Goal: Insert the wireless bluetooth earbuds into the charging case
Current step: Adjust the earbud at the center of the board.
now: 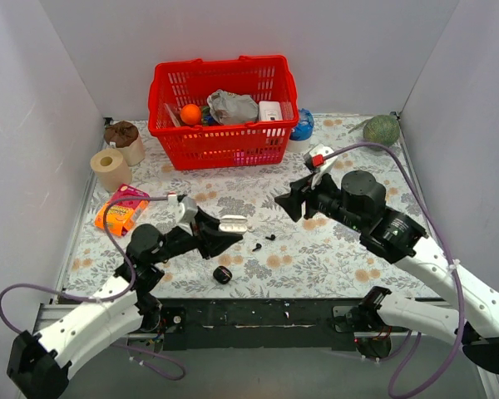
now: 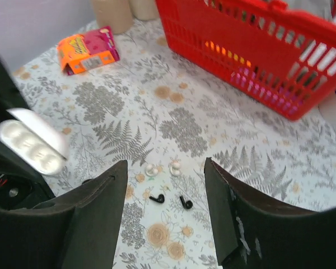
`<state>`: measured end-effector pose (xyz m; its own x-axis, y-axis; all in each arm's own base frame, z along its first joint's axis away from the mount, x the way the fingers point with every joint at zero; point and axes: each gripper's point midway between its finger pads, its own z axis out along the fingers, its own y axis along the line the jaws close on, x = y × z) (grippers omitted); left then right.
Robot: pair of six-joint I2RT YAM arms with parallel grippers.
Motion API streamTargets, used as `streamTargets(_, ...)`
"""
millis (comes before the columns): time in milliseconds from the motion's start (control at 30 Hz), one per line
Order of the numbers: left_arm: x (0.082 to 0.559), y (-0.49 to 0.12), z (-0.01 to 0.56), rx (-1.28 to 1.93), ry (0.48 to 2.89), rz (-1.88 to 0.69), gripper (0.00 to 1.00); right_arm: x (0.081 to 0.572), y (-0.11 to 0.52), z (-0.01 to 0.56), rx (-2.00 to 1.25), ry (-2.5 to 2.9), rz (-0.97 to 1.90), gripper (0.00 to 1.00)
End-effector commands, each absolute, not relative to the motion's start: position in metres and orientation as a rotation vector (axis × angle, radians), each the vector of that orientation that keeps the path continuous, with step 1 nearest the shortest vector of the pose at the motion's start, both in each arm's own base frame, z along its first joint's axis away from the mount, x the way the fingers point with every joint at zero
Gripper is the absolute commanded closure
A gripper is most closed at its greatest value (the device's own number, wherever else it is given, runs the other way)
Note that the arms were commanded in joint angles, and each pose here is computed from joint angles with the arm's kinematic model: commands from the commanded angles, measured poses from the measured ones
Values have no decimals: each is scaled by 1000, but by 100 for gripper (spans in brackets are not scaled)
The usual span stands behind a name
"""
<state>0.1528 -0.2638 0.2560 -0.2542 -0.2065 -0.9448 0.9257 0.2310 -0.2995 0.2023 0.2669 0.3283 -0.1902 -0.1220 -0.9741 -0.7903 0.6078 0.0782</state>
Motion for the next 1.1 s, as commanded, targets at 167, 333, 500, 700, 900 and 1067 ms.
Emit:
streamTargets(167, 165, -216, 271, 432, 1366, -1117, 100, 237, 274, 171, -716, 2042, 594, 67)
streamTargets(333, 171, -205, 281, 359, 1362, -1073, 100, 236, 306, 151, -833, 2025, 670, 63)
streamTargets(500, 171, -203, 283, 351, 1360, -1072, 100, 221, 338, 113, -1056, 2074, 618, 53)
streamTargets(700, 169, -198, 286, 338, 1354, -1062, 100, 212, 361, 92, -1166, 2051, 652, 60)
streamTargets(900, 167, -194, 287, 329, 1354, -1052, 100, 207, 374, 81, -1246, 2033, 685, 59)
streamTargets(1067, 167, -192, 289, 326, 1354, -1038, 100, 212, 387, 76, -1264, 2015, 690, 57)
